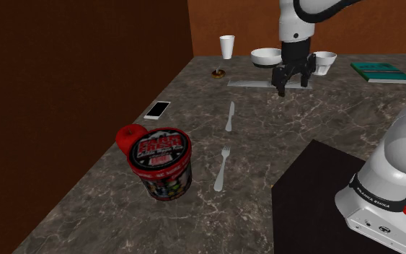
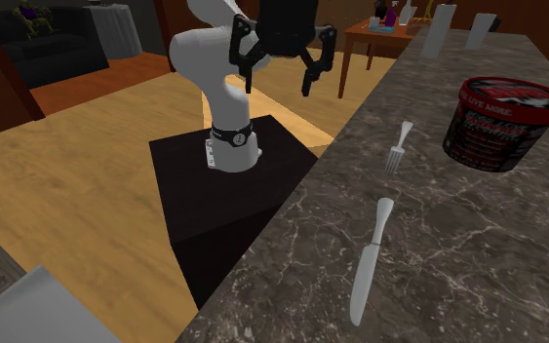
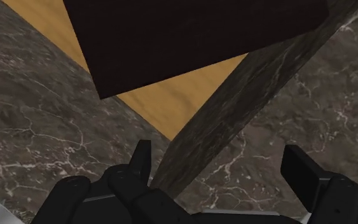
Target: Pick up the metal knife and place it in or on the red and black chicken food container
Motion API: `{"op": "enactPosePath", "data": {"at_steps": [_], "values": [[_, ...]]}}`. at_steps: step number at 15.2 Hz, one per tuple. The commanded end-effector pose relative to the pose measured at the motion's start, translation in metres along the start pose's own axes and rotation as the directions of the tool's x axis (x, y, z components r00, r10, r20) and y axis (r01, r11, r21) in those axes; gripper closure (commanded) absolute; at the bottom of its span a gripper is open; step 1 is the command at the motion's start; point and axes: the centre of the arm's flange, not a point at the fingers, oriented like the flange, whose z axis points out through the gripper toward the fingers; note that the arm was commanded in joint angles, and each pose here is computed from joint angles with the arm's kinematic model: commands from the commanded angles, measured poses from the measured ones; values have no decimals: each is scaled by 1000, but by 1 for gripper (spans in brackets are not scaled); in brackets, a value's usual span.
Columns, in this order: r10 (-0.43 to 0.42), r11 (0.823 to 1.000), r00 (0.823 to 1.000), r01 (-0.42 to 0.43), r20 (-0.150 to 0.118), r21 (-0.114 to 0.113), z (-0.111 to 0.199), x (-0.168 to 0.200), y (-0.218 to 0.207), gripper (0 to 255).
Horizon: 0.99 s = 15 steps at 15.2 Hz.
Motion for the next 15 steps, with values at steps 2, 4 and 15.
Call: {"op": "enactPosePath", "data": {"at_steps": [2, 4, 15], "values": [[94, 996, 995, -93, -25, 14, 14, 23, -27, 0], [153, 988, 987, -152, -39, 22, 24, 38, -43, 0], [466, 885, 879, -459, -104, 82, 75, 141, -111, 0]]}}
